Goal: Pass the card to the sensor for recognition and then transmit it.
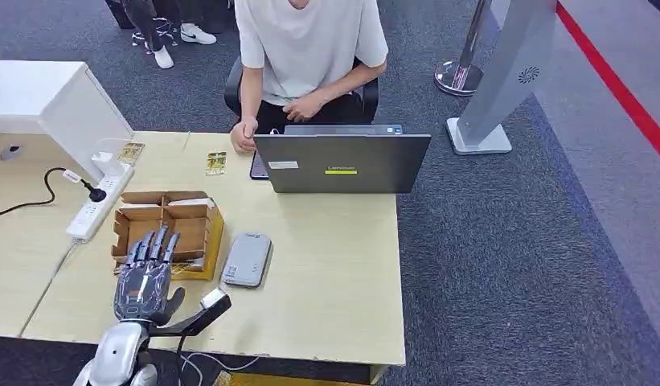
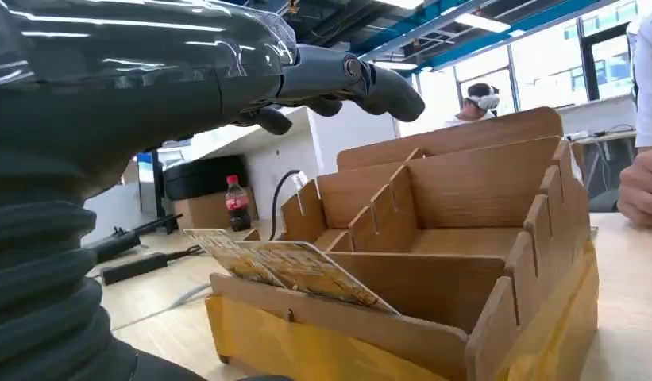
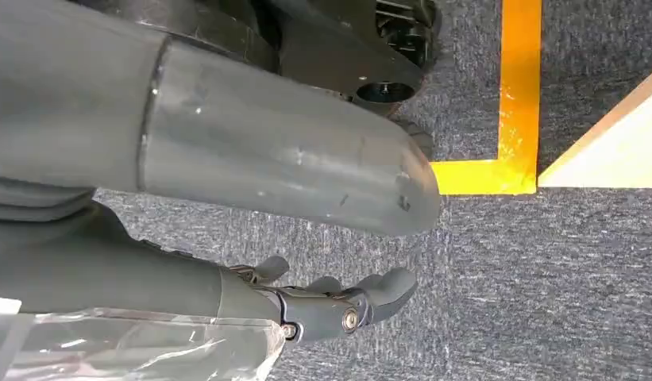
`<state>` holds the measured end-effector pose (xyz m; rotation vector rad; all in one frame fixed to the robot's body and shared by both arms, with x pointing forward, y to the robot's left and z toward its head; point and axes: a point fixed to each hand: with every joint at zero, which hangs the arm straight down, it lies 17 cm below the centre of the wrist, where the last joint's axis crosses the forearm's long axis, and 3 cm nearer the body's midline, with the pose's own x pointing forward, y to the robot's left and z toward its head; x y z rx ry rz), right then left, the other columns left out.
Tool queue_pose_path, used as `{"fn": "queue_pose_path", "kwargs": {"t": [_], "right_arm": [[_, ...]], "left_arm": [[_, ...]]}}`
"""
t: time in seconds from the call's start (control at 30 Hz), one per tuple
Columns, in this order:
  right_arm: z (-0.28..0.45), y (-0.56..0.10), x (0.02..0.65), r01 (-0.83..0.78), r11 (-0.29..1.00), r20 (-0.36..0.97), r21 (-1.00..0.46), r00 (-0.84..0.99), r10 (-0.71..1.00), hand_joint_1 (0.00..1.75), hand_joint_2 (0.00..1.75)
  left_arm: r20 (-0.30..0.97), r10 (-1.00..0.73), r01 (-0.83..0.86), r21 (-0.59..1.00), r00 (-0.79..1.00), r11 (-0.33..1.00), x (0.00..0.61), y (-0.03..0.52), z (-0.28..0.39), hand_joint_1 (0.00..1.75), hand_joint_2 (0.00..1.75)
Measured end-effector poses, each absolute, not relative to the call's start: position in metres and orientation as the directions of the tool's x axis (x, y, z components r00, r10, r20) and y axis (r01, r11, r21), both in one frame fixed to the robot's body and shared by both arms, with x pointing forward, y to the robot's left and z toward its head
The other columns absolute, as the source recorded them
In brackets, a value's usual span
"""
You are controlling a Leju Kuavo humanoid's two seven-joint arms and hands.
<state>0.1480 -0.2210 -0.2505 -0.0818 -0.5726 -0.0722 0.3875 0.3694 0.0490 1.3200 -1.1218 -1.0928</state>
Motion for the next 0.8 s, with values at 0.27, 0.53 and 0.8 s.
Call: {"fn": "queue_pose_path", "kwargs": {"t": [0.27,0.53,0.8], "right_arm": [[-0.2504,-0.2213,0.1482,0.09,0.994,0.544,-0.059,0.838,-0.044,0.0,0.0],[-0.2505,-0.2214,0.1481,0.088,0.994,0.544,-0.061,0.838,-0.041,0.0,0.0],[-0.2505,-0.2213,0.1481,0.086,0.994,0.544,-0.062,0.838,-0.039,0.0,0.0]], "left_arm": [[-0.017,-0.99,-0.036,0.999,0.137,-0.022,0.3872,0.3685,0.046,0.0,1.75],[-0.016,-0.99,-0.038,0.999,0.137,-0.021,0.3873,0.3683,0.0464,0.0,1.75],[-0.015,-0.99,-0.036,0.999,0.138,-0.02,0.3869,0.3686,0.0452,1.75,1.75]]}}
